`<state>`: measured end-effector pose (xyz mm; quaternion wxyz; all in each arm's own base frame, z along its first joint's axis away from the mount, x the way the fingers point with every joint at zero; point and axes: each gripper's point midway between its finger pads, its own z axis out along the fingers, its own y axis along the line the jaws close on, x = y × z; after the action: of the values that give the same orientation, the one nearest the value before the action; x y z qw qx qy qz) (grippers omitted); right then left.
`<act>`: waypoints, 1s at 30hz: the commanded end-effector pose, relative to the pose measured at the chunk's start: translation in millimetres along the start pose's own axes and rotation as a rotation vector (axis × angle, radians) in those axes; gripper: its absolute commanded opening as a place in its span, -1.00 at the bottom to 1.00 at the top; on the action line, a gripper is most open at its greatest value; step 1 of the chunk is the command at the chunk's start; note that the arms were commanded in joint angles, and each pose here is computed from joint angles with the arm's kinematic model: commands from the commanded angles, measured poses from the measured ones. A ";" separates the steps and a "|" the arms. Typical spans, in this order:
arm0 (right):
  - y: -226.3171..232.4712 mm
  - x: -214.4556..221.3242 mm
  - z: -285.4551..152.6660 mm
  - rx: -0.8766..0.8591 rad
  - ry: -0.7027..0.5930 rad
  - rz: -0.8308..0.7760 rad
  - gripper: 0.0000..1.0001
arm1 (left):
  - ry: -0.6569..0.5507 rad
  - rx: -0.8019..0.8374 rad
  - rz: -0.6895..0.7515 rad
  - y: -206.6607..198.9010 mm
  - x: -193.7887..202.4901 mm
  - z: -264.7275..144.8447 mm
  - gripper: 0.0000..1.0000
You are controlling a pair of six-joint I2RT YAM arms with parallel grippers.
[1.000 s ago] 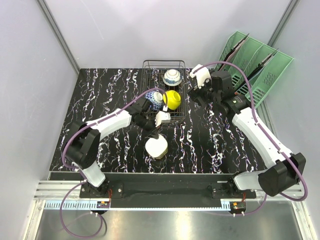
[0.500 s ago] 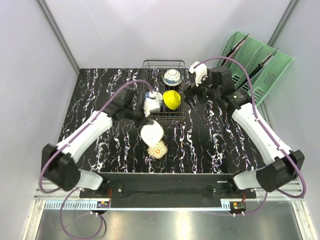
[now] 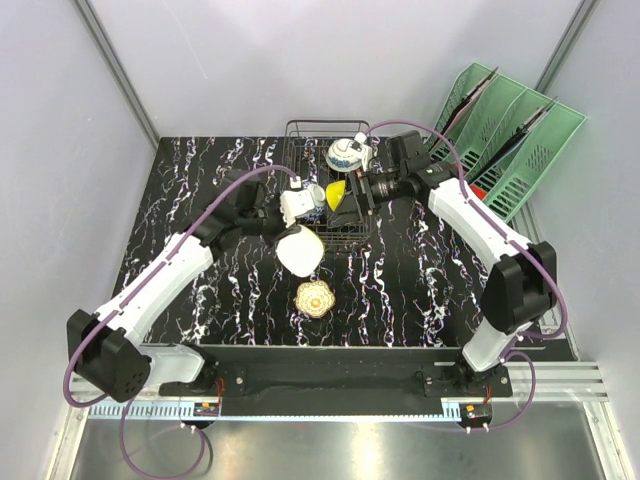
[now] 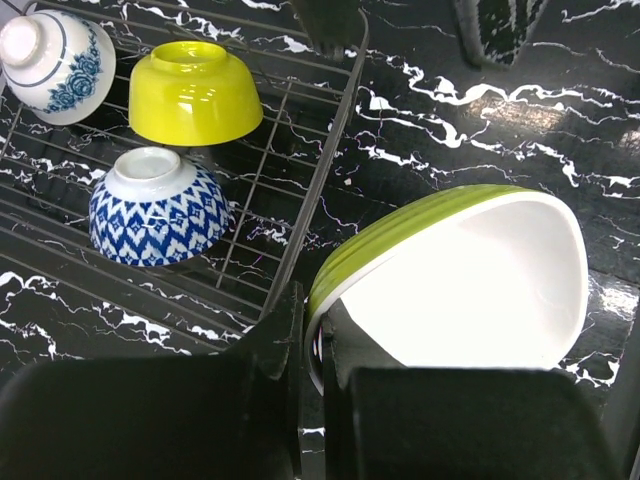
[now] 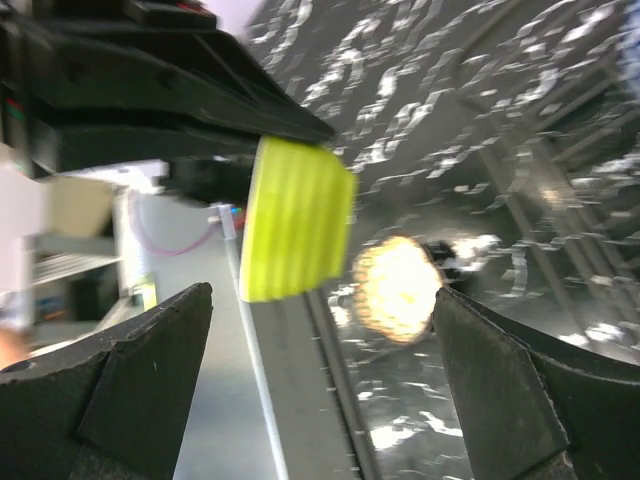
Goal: Load the bowls into the dish rack
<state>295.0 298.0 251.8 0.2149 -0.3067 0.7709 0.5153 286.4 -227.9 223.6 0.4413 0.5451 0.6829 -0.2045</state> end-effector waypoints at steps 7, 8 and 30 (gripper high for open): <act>16.1 6.5 18.5 -0.188 0.065 0.109 0.99 | 0.013 -0.046 0.061 6.1 -8.1 10.3 -1.00; 17.3 9.3 22.4 -0.194 0.075 0.108 0.99 | 0.014 -0.041 0.067 4.3 -9.4 12.3 -1.00; 14.0 42.2 54.0 -0.217 0.186 0.105 0.86 | 0.018 -0.027 0.128 -1.6 -28.9 21.3 -1.00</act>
<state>260.1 341.4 207.0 0.0802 -0.3165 0.7555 0.5679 283.0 -258.4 211.9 0.4201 0.5814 0.6726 -0.1820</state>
